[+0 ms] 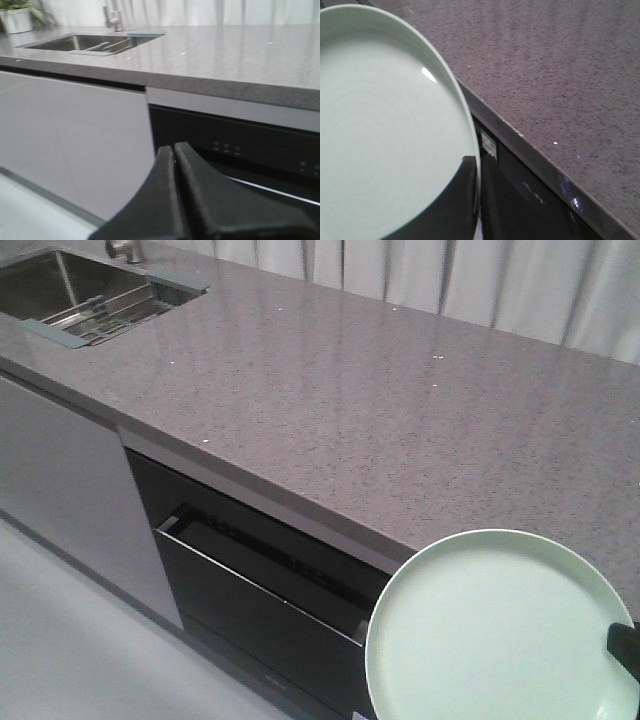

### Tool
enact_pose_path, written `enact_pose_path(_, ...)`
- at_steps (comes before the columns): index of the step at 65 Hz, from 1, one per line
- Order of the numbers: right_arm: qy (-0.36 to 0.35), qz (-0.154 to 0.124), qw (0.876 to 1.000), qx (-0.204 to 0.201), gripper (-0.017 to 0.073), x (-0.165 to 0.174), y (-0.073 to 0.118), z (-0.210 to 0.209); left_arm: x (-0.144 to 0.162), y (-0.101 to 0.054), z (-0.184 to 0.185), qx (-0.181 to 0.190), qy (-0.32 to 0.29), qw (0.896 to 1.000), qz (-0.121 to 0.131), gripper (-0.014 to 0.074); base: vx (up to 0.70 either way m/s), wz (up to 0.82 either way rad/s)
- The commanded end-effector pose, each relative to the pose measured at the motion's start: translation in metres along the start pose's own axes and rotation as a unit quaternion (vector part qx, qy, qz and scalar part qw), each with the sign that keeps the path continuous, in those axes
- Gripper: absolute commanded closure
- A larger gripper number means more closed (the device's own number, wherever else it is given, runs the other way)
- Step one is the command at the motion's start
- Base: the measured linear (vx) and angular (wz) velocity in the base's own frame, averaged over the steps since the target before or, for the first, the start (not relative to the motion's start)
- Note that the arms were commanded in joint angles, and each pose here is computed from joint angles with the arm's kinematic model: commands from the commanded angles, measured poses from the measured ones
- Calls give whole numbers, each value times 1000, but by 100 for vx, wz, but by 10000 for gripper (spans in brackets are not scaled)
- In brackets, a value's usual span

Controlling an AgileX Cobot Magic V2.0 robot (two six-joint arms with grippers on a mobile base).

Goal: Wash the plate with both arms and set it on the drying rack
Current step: 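Drive the base away from the counter holding the plate in the right gripper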

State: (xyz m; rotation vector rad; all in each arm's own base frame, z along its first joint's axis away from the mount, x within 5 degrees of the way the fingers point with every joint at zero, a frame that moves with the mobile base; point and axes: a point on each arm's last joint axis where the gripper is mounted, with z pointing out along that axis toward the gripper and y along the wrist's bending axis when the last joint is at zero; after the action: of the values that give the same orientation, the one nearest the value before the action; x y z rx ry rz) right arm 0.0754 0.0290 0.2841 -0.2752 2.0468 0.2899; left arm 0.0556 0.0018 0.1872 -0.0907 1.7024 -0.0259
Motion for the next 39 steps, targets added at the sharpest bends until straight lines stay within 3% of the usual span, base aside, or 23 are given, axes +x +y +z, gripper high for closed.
enact_pose_path(1, -42, 6, 999, 10, 561, -13, -1, -4, -14, -1, -3, 2, -53, 999, -4, 600, -11, 45)
enact_pose_path(39, -42, 6, 999, 10, 561, -13, -1, -4, -14, -1, -3, 2, -53, 999, -4, 600, -9, 41)
